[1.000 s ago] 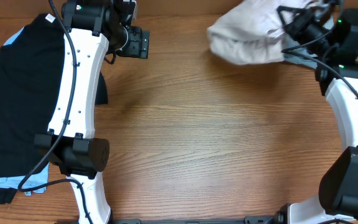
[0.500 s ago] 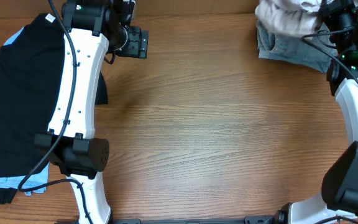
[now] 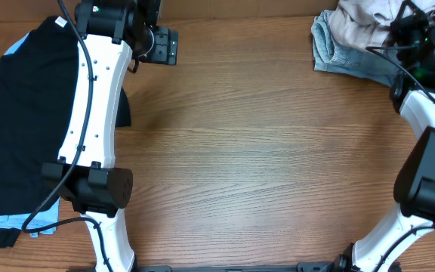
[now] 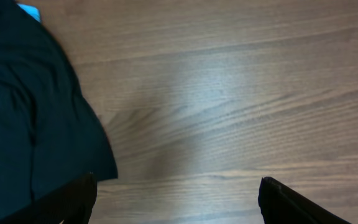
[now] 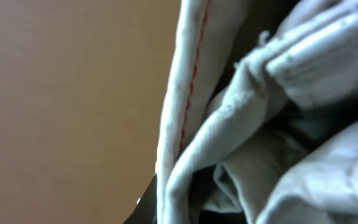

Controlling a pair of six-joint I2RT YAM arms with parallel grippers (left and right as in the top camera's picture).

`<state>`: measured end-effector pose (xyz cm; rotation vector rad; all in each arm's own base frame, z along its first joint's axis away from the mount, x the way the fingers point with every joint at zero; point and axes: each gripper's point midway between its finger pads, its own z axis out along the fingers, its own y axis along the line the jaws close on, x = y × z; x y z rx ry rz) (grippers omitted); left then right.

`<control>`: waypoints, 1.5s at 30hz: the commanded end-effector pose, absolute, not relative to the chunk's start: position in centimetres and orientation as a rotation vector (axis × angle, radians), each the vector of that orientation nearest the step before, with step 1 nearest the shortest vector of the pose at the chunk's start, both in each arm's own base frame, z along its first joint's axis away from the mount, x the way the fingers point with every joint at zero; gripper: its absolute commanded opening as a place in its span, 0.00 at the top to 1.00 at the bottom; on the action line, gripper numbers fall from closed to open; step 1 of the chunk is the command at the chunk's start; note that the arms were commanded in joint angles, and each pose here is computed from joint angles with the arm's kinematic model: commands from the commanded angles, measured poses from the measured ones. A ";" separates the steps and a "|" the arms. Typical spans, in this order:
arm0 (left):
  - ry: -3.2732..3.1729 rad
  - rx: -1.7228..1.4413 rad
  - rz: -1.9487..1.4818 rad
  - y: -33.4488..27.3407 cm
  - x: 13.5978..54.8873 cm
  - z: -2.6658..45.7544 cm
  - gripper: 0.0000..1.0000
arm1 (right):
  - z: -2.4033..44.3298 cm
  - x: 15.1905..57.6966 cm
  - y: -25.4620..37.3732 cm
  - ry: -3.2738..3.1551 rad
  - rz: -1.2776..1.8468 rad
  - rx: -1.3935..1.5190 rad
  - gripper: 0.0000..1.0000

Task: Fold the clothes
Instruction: 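Place the folded shorts on top of the blue jeans with the right gripper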

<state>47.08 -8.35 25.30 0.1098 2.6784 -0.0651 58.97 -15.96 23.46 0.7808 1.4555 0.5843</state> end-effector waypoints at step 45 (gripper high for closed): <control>2.651 0.129 -0.021 -8.1 47.9 25.3 0.05 | 19.7 56.5 -18.1 1.889 -0.221 0.418 0.00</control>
